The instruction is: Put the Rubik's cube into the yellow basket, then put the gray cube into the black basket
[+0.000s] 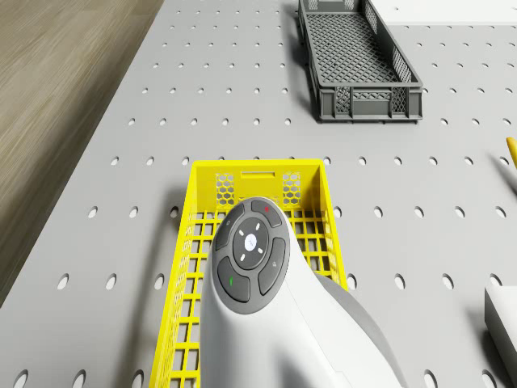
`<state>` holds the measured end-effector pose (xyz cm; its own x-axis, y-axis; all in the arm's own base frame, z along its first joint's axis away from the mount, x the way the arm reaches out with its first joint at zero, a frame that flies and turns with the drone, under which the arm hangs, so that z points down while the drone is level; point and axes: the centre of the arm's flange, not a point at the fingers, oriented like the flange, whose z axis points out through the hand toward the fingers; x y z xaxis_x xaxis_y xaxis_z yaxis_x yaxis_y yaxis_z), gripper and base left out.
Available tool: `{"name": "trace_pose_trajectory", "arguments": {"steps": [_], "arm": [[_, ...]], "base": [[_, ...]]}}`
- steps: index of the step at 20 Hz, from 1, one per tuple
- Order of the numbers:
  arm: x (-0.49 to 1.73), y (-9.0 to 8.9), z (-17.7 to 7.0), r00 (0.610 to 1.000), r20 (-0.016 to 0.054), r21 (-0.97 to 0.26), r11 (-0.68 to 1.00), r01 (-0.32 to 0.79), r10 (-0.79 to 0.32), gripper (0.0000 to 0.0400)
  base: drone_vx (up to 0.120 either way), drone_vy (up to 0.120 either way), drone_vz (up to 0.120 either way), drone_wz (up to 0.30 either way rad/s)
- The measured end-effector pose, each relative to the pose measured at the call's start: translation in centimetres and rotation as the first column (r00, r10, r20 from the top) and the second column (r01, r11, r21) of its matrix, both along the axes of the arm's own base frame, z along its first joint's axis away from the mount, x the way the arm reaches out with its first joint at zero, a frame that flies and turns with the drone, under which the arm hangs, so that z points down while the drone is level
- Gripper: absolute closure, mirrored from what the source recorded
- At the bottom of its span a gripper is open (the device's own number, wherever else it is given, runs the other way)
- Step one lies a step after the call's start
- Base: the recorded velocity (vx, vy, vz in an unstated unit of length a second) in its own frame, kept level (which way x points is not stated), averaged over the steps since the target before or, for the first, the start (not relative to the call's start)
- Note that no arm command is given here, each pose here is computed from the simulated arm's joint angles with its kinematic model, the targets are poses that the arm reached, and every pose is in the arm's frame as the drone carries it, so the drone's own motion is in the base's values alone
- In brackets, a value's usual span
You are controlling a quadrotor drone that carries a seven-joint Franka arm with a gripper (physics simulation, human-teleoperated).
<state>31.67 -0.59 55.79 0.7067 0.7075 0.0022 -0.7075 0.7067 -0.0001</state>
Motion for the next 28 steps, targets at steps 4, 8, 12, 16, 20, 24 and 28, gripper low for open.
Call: {"name": "trace_pose_trajectory", "arguments": {"steps": [4, 8, 12, 16, 20, 24, 28], "arm": [[0.00, 0.0, -0.8, 1.000, 0.0000, 0.000, 1.000, 0.000, 0.000, 0.0011], [0.00, 0.0, -2.4, 1.000, -0.0001, 0.000, 1.000, 0.000, 0.000, 0.0004], [0.00, 0.0, -4.1, 1.000, -0.0002, 0.000, 1.000, 0.000, 0.000, 0.0001], [0.00, 0.0, -5.0, 1.000, -0.0002, 0.000, 1.000, 0.000, 0.000, 0.0001], [0.00, 0.0, -5.4, 1.000, -0.0002, 0.000, 1.000, 0.000, 0.000, 0.0000], [0.00, 0.0, -5.6, 1.000, -0.0002, 0.000, 1.000, 0.000, 0.000, 0.0000], [0.00, 0.0, -5.7, 1.000, -0.0002, 0.000, 1.000, 0.000, 0.000, 0.0000]], "base": [[0.000, 0.000, 0.000, 0.000], [0.000, 0.000, 0.000, 0.000], [0.000, 0.000, 0.100, 0.000], [0.020, -0.060, 0.120, 0.000], [0.120, -0.120, 0.060, 0.000], [0.000, -0.120, 0.000, 0.000], [0.000, -0.120, 0.000, 0.000]]}}
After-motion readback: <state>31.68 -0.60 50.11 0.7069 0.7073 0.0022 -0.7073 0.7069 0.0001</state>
